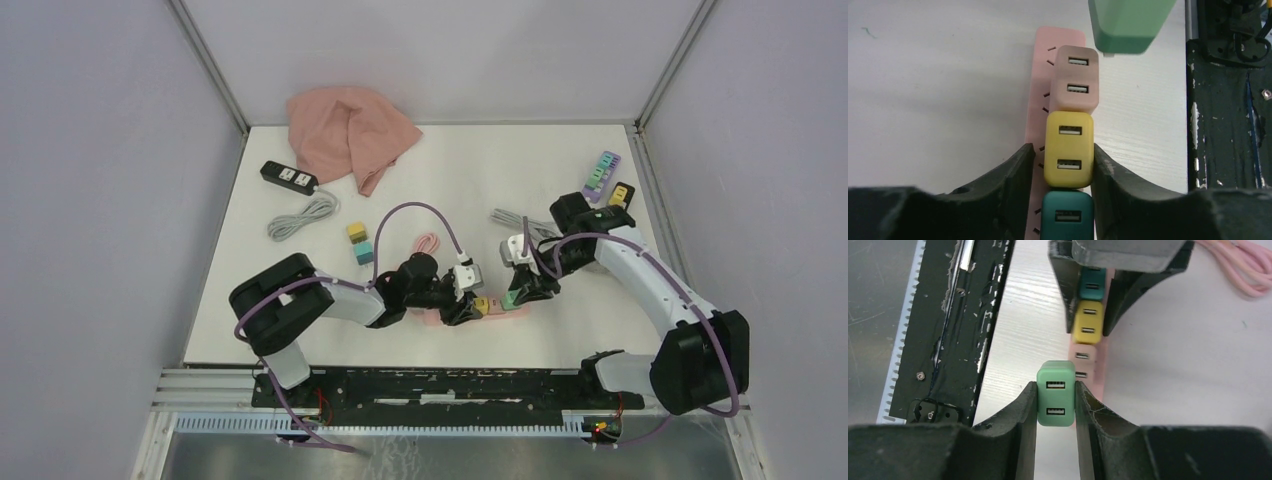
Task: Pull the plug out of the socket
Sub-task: Remove the plug from the socket.
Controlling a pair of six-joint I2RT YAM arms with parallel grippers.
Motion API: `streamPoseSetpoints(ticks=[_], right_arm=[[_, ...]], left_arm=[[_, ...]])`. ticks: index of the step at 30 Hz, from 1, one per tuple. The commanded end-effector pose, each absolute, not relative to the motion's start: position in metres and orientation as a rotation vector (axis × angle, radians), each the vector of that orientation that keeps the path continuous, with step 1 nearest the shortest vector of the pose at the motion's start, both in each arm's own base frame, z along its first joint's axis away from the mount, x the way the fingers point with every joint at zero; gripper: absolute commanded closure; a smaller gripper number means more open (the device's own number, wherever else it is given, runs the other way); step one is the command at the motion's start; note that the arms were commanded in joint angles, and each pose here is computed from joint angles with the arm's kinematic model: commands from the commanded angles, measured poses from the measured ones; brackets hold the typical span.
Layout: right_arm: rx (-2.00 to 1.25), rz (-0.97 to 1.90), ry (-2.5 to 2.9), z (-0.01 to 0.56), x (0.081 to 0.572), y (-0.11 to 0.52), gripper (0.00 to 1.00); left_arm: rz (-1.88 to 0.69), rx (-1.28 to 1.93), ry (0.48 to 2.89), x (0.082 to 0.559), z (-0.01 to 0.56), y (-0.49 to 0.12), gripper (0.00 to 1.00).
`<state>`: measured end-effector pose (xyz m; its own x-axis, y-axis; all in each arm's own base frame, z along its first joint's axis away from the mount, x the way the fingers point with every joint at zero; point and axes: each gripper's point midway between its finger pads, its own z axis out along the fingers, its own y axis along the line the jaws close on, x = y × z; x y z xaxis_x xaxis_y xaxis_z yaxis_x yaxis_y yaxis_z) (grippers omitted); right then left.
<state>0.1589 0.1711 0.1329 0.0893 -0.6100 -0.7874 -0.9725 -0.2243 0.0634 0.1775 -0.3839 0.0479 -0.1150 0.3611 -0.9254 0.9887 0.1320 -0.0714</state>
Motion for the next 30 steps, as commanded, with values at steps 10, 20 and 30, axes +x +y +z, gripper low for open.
streamPoseSetpoints(ticks=[10, 20, 30], right_arm=[[-1.505, 1.167, 1.658, 0.193, 0.171, 0.178, 0.99], [-1.172, 1.38, 1.781, 0.211, 0.194, 0.197, 0.98], [-0.926, 1.527, 1.852, 0.221, 0.217, 0.201, 0.96]], left_arm=[[-1.012, 0.987, 1.654, 0.191, 0.127, -0.363, 0.11], [-1.09, 0.66, 1.574, 0.19, 0.188, -0.327, 0.01], [-1.187, 0.446, 1.64, 0.202, 0.22, -0.328, 0.01]])
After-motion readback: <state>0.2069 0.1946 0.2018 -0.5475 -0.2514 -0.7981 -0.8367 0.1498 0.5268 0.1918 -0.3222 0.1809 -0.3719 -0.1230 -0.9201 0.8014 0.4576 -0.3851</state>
